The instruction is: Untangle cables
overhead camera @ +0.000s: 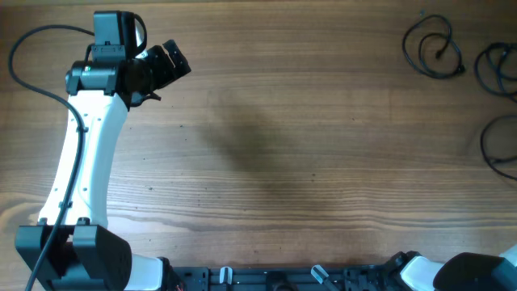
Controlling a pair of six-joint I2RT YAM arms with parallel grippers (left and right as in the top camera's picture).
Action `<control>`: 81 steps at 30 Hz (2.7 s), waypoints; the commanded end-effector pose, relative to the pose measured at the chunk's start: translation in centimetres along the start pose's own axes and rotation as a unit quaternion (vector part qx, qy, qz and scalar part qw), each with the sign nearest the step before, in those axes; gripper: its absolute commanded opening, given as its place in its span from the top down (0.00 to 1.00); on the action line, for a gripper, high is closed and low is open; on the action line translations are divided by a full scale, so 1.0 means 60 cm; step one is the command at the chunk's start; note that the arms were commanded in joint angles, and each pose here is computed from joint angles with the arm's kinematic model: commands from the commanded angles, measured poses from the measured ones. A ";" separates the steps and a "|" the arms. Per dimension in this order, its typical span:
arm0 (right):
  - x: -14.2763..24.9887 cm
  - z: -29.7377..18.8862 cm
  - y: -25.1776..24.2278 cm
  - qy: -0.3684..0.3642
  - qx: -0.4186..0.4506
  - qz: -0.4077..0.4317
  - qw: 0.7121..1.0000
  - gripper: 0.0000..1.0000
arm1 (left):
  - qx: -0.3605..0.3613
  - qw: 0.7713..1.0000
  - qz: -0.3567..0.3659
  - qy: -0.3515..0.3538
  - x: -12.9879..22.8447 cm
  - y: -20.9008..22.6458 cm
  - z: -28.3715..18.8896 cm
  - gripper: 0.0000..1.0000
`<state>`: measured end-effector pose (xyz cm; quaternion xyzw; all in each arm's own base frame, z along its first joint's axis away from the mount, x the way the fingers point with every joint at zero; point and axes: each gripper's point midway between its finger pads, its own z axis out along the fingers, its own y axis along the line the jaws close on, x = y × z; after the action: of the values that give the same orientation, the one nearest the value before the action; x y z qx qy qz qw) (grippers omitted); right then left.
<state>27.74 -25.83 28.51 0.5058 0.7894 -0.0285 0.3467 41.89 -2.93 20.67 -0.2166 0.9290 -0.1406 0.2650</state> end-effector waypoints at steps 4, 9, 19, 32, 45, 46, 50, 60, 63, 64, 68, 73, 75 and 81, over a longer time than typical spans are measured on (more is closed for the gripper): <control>0.015 0.100 0.041 0.059 -0.049 0.000 0.997 0.96 | 0.001 1.000 0.008 0.001 -0.001 0.002 0.001 0.00; 0.048 0.205 0.052 0.116 -0.061 0.001 0.991 0.69 | 0.001 1.000 0.008 0.001 -0.001 0.002 0.001 0.00; 0.079 0.136 0.118 0.167 -0.120 -0.064 0.977 0.00 | 0.001 1.000 0.008 0.001 -0.001 0.002 0.001 0.00; 0.289 -0.201 0.312 0.193 -0.293 -0.369 0.861 0.00 | 0.001 1.000 0.008 0.001 -0.001 0.002 0.001 0.00; 0.357 -0.235 0.272 0.228 -0.182 -0.308 0.905 0.00 | 0.001 1.000 0.008 0.001 -0.001 0.002 0.001 0.00; 0.363 -0.234 0.279 0.214 -0.183 -0.336 0.899 0.00 | 0.001 1.000 0.008 0.001 -0.001 0.002 0.001 0.00; 0.397 -0.262 0.362 0.108 -0.273 -0.466 0.835 0.00 | 0.001 1.000 0.008 0.001 -0.001 0.002 0.001 0.00; 0.473 -0.231 0.356 -0.084 -0.438 -0.453 0.772 0.00 | 0.001 1.000 0.008 0.001 -0.001 0.002 0.001 0.00; 0.495 -0.212 0.306 -0.122 -0.464 -0.430 0.765 0.01 | 0.001 1.000 0.008 0.001 -0.001 0.002 0.001 0.01; 0.503 -0.205 0.289 -0.134 -0.472 -0.422 0.762 0.00 | 0.001 1.000 0.008 0.001 -0.001 0.002 0.001 0.00; 0.523 -0.179 0.236 -0.173 -0.492 -0.395 0.757 0.00 | 0.001 1.000 0.008 0.001 -0.001 0.002 0.001 0.00; 0.535 -0.156 0.200 -0.207 -0.503 -0.372 0.752 0.00 | 0.001 1.000 0.008 0.001 -0.001 0.002 0.001 0.00; 0.538 -0.147 0.190 -0.218 -0.504 -0.364 0.752 0.00 | 0.001 1.000 0.008 0.001 0.000 0.002 0.001 0.00; 0.550 -0.135 0.172 -0.248 -0.520 -0.344 0.742 0.00 | 0.001 1.000 0.008 0.001 -0.001 0.002 0.001 0.00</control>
<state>23.89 8.59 19.04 -0.0914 0.7027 0.1522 0.6890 41.85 -2.94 20.58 -0.2168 0.9295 -0.1403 0.2632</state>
